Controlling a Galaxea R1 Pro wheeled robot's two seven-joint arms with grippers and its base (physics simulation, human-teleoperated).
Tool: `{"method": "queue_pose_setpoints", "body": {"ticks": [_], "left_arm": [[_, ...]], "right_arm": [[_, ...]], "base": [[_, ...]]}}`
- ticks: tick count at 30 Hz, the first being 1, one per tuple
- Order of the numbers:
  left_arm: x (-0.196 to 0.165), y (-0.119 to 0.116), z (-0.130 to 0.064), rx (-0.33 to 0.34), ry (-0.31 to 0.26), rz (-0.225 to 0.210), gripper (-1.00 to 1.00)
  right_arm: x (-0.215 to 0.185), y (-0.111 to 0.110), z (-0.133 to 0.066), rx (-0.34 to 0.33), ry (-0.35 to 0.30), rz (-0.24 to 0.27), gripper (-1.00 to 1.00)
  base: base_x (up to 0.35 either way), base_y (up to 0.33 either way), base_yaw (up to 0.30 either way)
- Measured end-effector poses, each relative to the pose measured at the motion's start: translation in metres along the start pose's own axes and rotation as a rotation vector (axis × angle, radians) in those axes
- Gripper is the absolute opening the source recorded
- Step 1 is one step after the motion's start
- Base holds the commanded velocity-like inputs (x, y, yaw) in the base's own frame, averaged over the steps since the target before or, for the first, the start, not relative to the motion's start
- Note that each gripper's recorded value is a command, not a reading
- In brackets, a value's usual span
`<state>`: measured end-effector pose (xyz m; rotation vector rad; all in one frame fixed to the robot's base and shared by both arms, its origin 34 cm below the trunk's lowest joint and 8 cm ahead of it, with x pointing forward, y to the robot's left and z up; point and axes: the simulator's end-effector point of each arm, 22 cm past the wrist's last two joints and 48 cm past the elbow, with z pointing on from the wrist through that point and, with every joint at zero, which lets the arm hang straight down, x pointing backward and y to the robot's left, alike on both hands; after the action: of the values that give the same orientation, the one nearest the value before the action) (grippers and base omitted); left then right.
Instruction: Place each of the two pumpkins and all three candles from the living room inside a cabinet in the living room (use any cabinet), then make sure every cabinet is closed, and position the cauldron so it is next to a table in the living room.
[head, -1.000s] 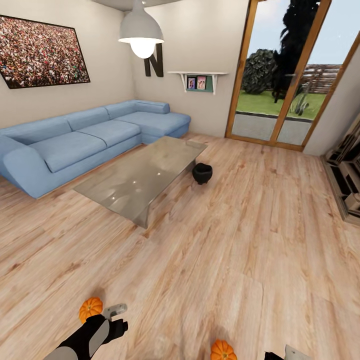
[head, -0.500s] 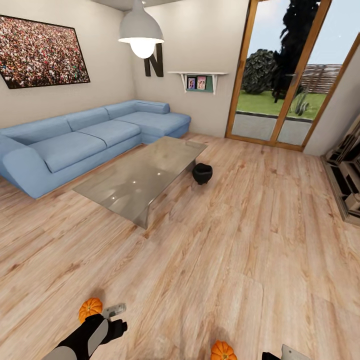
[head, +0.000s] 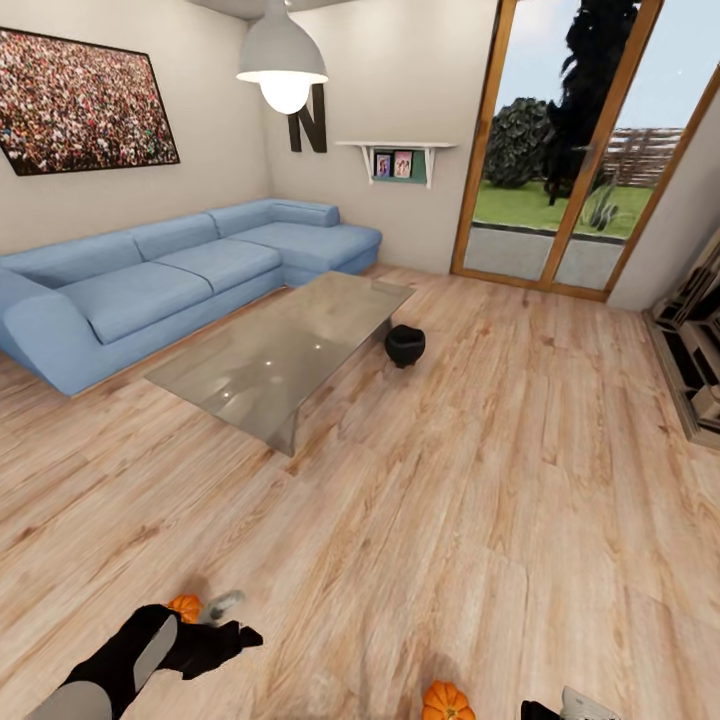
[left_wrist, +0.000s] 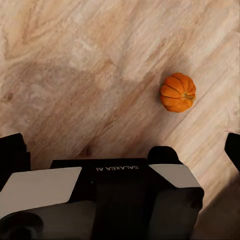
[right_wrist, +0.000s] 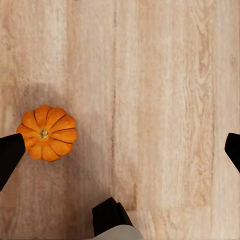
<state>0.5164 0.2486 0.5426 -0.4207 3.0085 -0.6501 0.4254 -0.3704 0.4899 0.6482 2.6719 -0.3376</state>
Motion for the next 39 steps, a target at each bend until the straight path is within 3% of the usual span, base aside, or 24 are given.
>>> {"method": "queue_pose_setpoints", "body": {"ticks": [3,7,10,13,18,22,26,33,36,39], "left_arm": [[-0.009,0.004,-0.017,0.091,0.011,-0.025,1.00],[-0.015,-0.004,-0.031,0.207,0.024,-0.063,1.00],[-0.016,-0.009,-0.029,0.241,0.027,-0.071,1.00],[-0.017,-0.012,-0.025,0.259,0.026,-0.076,1.00],[-0.017,-0.009,-0.018,0.266,0.026,-0.079,1.00],[-0.017,-0.006,-0.013,0.266,0.025,-0.080,1.00],[-0.017,-0.004,-0.006,0.268,0.025,-0.079,1.00],[-0.017,0.000,0.005,0.270,0.025,-0.079,1.00],[-0.016,0.003,0.010,0.270,0.029,-0.081,1.00],[-0.014,0.005,0.014,0.272,0.037,-0.087,1.00]], "right_arm": [[0.004,0.019,0.004,-0.110,0.009,0.020,1.00],[-0.002,0.041,0.005,-0.288,0.004,0.122,1.00],[-0.005,0.048,0.007,-0.342,-0.006,0.160,1.00],[-0.003,0.044,0.013,-0.315,-0.010,0.174,1.00],[0.005,0.022,0.027,-0.188,-0.001,0.187,1.00],[-0.012,0.028,0.035,-0.180,-0.017,0.231,1.00],[-0.038,0.050,0.042,-0.214,-0.020,0.307,1.00],[-0.042,0.069,0.050,-0.300,0.046,0.311,1.00],[-0.051,0.083,0.049,-0.388,0.042,0.326,1.00],[-0.058,0.099,0.045,-0.494,0.051,0.411,1.00]], "base": [[0.000,0.000,0.000],[0.000,0.000,0.000],[0.000,0.000,0.000],[0.000,0.000,0.000],[0.000,0.000,0.000],[0.000,0.000,0.000],[0.000,0.000,0.000],[0.000,0.000,0.000],[0.000,0.000,0.000],[0.000,0.000,0.000]]}}
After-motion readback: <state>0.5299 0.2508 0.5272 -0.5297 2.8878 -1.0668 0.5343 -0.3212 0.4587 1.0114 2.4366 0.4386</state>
